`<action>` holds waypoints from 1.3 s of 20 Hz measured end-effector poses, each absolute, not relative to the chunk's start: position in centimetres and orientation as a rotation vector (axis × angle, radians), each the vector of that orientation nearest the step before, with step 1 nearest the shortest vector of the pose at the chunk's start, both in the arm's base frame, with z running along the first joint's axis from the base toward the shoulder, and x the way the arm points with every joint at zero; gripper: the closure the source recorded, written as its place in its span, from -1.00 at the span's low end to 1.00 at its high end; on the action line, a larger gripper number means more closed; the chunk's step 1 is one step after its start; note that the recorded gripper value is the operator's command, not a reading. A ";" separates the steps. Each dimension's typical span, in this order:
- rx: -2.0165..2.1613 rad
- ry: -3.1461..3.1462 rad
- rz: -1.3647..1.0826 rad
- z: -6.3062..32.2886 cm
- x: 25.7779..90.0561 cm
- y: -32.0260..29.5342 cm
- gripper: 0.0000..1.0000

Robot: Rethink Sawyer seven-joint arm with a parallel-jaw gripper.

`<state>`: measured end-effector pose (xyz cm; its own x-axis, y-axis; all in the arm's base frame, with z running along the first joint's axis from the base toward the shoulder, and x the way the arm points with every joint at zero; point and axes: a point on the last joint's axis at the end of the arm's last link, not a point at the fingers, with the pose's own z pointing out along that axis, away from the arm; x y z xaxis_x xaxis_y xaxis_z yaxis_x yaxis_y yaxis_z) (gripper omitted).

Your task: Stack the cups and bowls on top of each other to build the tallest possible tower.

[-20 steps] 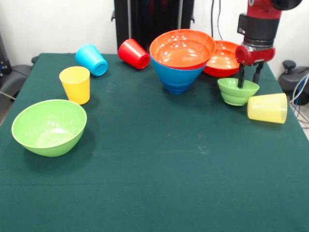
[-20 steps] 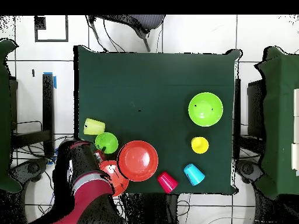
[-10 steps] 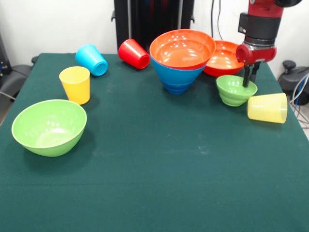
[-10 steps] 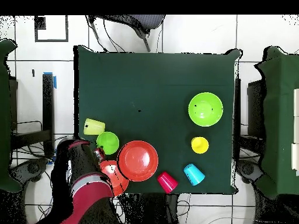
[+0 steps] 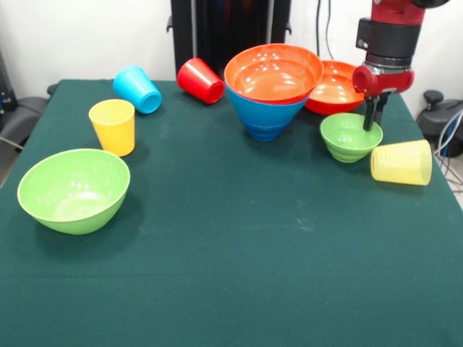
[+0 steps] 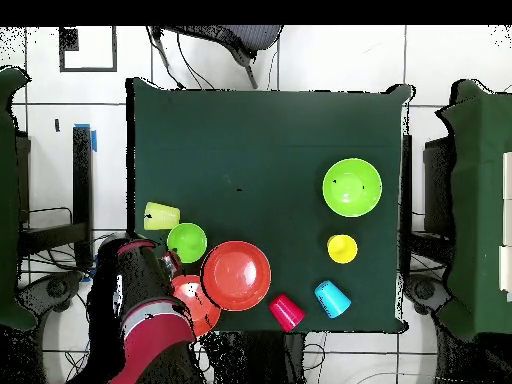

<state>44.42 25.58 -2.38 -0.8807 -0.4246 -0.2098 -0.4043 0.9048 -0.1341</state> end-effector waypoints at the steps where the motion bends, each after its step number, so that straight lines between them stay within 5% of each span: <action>1: -0.627 2.834 -0.126 -2.4 44.4 25.6 1.00; 26: -0.520 2.818 0.033 9.0 41.3 29.8 1.00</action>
